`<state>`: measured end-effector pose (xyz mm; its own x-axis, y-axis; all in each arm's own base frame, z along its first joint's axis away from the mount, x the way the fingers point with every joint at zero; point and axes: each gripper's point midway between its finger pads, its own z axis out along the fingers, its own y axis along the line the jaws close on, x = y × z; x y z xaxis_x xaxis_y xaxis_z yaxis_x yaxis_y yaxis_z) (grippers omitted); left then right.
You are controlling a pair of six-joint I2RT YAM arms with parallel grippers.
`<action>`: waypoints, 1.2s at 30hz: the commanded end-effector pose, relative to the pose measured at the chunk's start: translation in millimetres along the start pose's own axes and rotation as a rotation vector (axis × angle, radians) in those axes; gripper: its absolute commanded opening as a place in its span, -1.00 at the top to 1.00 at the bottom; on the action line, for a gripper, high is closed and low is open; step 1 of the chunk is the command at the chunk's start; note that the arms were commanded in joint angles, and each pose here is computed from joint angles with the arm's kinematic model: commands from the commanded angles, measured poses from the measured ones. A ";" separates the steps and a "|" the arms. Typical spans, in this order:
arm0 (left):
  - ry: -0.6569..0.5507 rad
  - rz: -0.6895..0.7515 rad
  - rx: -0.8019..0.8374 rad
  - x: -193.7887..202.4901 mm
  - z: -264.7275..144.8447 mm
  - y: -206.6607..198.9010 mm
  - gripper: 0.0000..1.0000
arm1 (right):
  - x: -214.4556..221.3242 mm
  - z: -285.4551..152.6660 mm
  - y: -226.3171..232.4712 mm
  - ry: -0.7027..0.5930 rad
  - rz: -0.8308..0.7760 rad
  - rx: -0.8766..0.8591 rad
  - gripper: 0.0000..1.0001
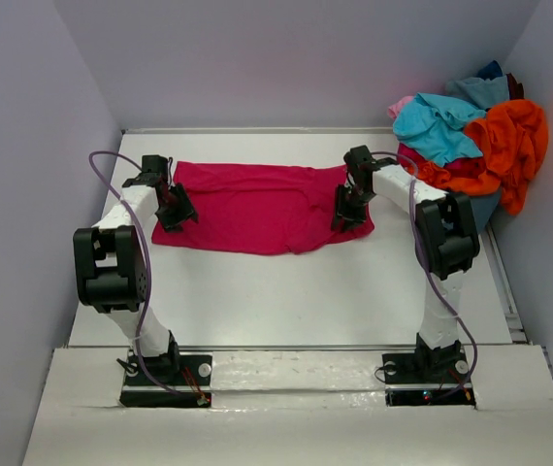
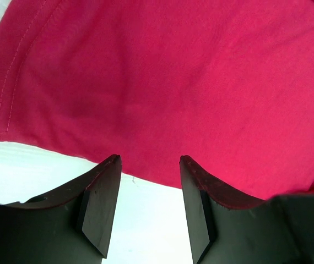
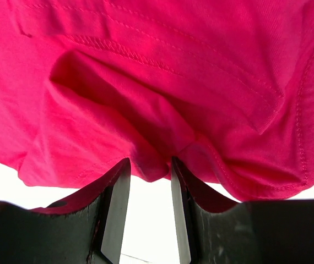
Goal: Fold and stack the t-shirts
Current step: Fold the tshirt
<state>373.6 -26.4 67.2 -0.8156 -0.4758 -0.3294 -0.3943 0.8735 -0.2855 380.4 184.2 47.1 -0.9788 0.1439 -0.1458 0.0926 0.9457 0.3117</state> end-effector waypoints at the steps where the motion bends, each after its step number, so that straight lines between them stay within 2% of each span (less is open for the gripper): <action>1: -0.054 -0.010 -0.018 -10.6 -5.3 2.2 -0.15 | 6.2 2.2 5.7 0.013 -0.023 -0.032 0.18; 10: -0.079 -0.052 -0.052 -9.5 -3.2 13.0 -0.15 | 11.0 6.8 2.4 0.025 -0.028 -0.030 0.19; 20: -0.074 -0.058 -0.059 -11.2 -2.2 16.3 -0.15 | -7.3 -3.0 9.5 -0.027 -0.034 -0.026 0.25; 34: -0.086 -0.075 -0.082 -11.9 -1.4 23.8 -0.16 | -20.8 -4.6 18.4 -0.039 -0.043 -0.043 0.27; 36: -0.097 -0.089 -0.092 -13.6 -2.7 29.5 -0.16 | -19.3 -2.6 19.2 -0.027 -0.041 -0.049 0.33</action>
<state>373.3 -7.1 56.8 -0.7694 -0.5322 -0.3532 -0.4739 0.8464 -0.2429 391.7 191.2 50.1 -0.9782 0.1346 -0.1581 0.0750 0.9391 0.3353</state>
